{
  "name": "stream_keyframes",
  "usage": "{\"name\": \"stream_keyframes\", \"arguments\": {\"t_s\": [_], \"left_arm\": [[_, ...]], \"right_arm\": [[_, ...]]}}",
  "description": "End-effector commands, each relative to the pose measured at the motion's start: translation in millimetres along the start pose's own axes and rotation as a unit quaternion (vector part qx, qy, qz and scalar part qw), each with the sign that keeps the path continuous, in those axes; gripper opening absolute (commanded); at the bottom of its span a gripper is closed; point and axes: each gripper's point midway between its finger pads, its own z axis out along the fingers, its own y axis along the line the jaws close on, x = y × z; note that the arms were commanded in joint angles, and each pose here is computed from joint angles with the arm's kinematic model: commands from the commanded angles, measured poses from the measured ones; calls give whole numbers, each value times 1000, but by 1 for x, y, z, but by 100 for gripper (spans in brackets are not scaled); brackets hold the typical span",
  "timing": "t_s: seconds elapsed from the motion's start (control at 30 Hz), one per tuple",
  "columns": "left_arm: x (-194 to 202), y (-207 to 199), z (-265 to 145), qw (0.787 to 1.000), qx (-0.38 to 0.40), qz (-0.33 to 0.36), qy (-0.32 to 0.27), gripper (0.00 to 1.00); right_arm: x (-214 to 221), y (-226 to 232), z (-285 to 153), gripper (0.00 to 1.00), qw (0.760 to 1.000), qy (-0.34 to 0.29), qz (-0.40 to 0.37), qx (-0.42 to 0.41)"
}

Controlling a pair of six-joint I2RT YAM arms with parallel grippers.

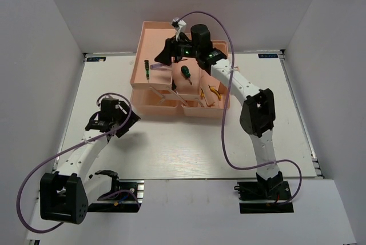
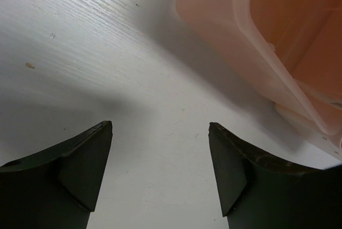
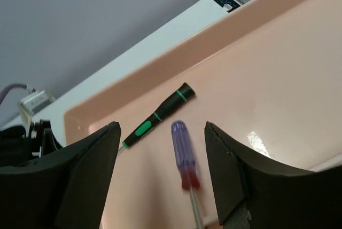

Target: Sort the tools into containers

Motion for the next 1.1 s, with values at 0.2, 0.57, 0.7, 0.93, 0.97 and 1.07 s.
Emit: {"name": "stream_keyframes", "arguments": {"t_s": [0.2, 0.57, 0.7, 0.93, 0.97, 1.07], "left_arm": [[-26, -20, -7, 999, 32, -6, -34, 83], [-19, -2, -8, 999, 9, -14, -27, 83], [-22, 3, -12, 999, -1, -22, -36, 85], [-19, 24, -20, 998, -46, -31, -40, 89], [-17, 25, -23, 998, -47, -30, -40, 90], [-20, 26, -28, 997, -45, -31, -49, 90]], "right_arm": [[-24, 122, -107, 20, 951, -16, -249, -184], [139, 148, -130, 49, 851, 108, -438, -269], [178, 115, -105, 53, 808, 135, -542, -187], [183, 104, -47, 55, 791, 116, -589, -116], [182, 110, -41, 55, 789, 105, -594, -118], [181, 123, -34, 55, 788, 88, -595, -134]]}}
